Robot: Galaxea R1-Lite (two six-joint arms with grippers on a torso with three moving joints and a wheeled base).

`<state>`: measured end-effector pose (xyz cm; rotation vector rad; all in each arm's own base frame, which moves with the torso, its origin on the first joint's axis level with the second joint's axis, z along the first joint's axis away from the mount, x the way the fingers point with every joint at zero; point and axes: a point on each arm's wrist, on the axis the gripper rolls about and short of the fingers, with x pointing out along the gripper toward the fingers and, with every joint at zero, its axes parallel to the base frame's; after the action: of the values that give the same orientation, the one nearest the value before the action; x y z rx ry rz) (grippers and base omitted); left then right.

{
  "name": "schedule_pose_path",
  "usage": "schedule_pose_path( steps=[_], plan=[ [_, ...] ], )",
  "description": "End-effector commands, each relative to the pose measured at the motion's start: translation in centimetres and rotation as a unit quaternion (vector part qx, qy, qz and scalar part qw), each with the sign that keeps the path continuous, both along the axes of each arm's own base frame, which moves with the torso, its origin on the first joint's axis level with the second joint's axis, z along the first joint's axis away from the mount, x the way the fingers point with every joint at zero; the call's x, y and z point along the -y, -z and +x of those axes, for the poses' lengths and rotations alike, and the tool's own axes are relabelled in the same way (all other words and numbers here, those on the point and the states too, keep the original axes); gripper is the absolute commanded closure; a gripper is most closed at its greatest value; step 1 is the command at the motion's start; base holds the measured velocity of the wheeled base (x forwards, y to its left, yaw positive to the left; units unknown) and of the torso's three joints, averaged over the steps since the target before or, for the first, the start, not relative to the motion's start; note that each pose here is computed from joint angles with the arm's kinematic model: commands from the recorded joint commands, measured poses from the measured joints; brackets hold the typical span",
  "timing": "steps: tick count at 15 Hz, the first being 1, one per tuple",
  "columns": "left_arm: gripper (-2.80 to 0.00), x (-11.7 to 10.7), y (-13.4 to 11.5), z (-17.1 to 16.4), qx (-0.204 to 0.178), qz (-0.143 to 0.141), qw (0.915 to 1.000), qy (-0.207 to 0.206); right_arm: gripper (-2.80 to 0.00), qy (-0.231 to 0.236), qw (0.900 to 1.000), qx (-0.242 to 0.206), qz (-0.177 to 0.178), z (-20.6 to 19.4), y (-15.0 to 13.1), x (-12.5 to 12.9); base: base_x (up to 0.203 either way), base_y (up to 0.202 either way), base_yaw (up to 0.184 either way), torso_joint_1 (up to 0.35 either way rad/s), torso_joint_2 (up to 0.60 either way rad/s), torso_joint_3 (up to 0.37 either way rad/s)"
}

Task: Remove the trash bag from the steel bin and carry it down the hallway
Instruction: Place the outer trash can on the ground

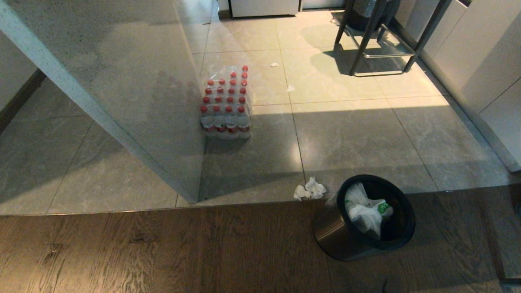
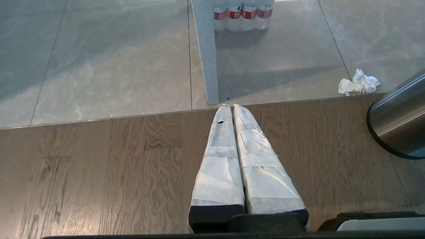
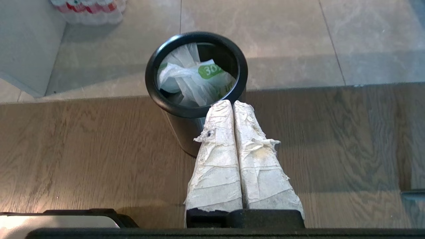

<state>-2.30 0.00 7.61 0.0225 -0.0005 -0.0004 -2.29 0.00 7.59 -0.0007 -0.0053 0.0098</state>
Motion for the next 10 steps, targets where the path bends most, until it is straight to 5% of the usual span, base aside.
schedule_pose_path(
  steps=[1,10],
  plan=[
    [0.0,0.0,0.05,0.02,-0.001,0.0,1.0,0.0,0.0,0.0,1.0,0.02,0.0,-0.29,0.09,0.0,0.0,0.0,0.0,-0.002,0.0,-0.154],
    [0.0,0.0,0.07,0.02,-0.003,-0.009,1.0,0.001,0.0,0.0,1.0,0.02,0.0,-0.29,0.09,0.0,0.0,0.0,0.0,0.001,0.0,-0.051]
  ],
)
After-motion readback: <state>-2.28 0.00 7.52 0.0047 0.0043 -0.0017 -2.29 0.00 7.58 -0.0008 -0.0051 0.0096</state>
